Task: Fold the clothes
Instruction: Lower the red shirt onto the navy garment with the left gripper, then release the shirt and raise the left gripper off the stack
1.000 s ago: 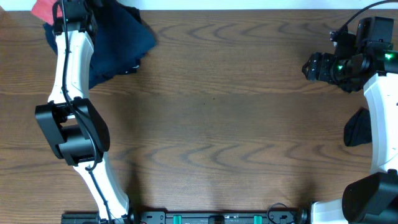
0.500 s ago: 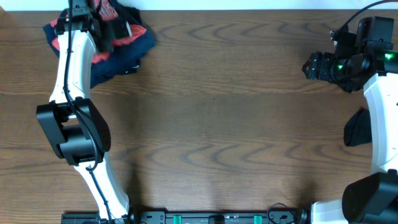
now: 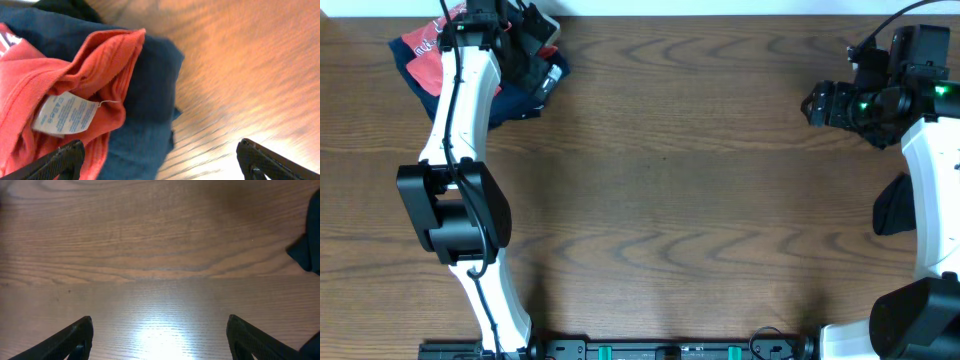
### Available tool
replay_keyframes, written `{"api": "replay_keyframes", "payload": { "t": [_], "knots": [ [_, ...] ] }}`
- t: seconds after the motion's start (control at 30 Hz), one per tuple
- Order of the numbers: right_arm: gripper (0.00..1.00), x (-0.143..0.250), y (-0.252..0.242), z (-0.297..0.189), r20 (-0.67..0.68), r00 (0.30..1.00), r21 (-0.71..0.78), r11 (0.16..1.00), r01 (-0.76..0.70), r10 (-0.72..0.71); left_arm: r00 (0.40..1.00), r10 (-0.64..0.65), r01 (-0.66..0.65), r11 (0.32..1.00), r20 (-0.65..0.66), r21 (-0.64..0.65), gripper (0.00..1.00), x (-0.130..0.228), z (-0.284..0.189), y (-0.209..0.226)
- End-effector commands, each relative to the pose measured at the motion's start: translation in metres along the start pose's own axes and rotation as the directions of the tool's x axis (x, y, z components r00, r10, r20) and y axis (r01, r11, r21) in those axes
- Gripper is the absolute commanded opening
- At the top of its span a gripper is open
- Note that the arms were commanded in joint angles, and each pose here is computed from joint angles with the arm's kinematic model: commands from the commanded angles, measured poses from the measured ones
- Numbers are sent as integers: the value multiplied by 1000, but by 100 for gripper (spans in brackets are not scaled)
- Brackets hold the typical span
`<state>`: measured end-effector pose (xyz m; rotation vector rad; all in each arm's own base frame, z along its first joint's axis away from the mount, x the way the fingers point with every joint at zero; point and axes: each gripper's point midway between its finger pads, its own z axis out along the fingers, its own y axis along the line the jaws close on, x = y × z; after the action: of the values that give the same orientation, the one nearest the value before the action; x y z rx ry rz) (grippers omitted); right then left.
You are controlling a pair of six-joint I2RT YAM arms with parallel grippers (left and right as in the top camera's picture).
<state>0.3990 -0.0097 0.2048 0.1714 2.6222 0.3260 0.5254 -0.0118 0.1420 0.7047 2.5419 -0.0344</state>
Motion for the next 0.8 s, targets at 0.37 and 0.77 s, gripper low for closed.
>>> {"api": "replay_keyframes", "payload": {
  "t": [0.37,0.77],
  "knots": [
    [84,-6,6,-3,24,1000,-16,1000,20,-20,742,-447,618,746,500,-249,98,-61,-69,125],
    [84,0,3,7,13,1000,-16,1000,20,-20,734,-585,678,598,344,-428,98,18,23,153]
  ]
}}
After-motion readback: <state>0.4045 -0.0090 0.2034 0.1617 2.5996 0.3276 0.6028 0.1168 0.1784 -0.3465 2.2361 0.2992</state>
